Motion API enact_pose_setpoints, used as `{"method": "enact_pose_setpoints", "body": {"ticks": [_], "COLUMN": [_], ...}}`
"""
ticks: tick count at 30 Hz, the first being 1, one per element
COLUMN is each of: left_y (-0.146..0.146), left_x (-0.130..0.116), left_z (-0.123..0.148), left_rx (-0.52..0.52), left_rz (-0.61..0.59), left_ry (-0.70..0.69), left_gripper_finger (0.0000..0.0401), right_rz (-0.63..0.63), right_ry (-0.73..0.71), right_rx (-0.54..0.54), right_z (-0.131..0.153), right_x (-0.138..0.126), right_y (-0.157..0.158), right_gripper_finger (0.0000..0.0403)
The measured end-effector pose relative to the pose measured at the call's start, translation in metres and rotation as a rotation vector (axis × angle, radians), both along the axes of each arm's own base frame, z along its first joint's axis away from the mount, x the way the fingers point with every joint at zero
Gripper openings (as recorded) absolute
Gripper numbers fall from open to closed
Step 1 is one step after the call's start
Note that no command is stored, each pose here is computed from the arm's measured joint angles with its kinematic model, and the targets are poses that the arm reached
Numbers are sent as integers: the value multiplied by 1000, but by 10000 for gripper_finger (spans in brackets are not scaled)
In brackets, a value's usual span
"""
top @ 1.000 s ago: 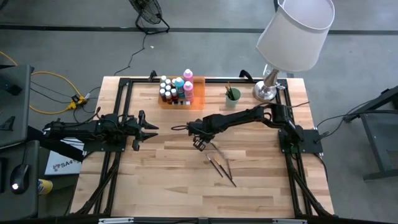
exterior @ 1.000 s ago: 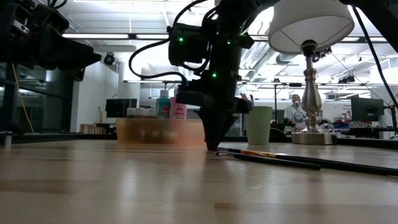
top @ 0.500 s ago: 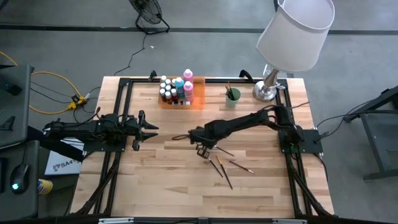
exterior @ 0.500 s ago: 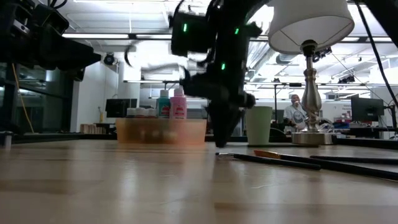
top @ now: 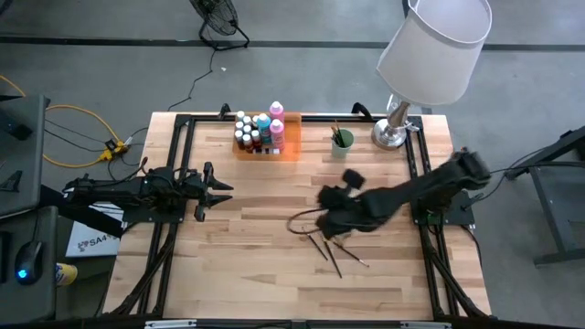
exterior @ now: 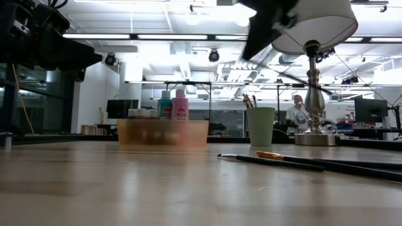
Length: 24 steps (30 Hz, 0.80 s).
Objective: Pick & Place Paint Supplies
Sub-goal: Put the silver paint brush into the green cup
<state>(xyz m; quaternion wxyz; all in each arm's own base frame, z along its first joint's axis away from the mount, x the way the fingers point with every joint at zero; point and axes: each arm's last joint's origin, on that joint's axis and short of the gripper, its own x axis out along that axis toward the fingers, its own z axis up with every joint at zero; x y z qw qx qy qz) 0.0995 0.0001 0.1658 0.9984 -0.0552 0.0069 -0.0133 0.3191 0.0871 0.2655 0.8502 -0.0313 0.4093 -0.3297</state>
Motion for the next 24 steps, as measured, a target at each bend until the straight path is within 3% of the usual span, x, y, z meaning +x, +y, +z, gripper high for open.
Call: {"method": "enact_pose_setpoints", "body": {"ticks": [9,24], "left_y": [0,0], "left_x": [0,0], "left_z": [0,0], "left_rx": [0,0], "left_rz": [-1,-1], "left_ry": [-1,0], "left_gripper_finger": [126,126], "right_rz": [-45,-25], "right_ry": [-308,-471], "right_rx": [-62,-58], "right_z": [7,-4], "right_x": [-86,-141], "right_y": [12,4], "right_gripper_finger": [3,3]}}
